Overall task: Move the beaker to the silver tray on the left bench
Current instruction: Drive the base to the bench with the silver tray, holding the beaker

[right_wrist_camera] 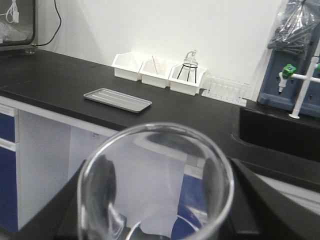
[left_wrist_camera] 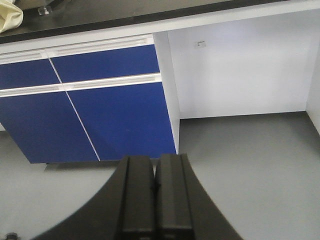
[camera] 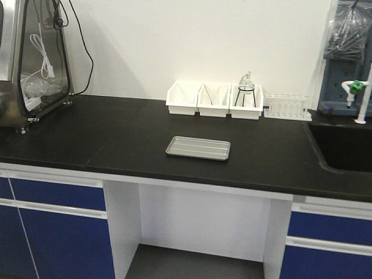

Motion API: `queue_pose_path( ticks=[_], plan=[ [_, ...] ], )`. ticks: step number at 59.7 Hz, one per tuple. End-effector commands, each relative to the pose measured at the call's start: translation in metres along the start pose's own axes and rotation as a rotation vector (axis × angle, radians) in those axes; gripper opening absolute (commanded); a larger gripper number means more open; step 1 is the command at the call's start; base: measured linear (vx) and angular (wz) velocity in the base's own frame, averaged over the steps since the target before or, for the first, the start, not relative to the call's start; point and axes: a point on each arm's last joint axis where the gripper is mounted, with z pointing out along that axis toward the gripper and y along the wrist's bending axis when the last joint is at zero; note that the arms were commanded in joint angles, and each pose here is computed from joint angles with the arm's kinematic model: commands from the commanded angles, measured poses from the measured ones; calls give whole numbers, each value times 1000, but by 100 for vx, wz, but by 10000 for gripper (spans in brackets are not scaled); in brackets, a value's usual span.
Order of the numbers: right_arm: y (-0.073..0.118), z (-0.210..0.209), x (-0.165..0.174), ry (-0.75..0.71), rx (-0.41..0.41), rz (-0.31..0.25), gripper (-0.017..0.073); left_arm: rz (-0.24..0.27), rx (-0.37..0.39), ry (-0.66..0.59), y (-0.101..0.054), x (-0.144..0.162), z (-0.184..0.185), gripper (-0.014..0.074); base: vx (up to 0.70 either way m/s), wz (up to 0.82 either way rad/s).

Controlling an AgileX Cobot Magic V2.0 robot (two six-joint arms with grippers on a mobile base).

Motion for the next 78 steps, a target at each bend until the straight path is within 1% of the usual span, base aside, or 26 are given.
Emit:
queue_pose_path(
  ticks=[1, 43, 78],
  plan=[
    [1, 0, -12, -51, -16, -37, -10, 2, 4, -71, -1, -2, 2, 1, 41, 6],
    [1, 0, -12, -51, -16, -37, -10, 1, 3, -71, -1, -2, 2, 1, 40, 1],
    [1, 0, -12, -51, -16, -37, -10, 1, 3, -71, -1, -2, 2, 1, 37, -24]
  ],
)
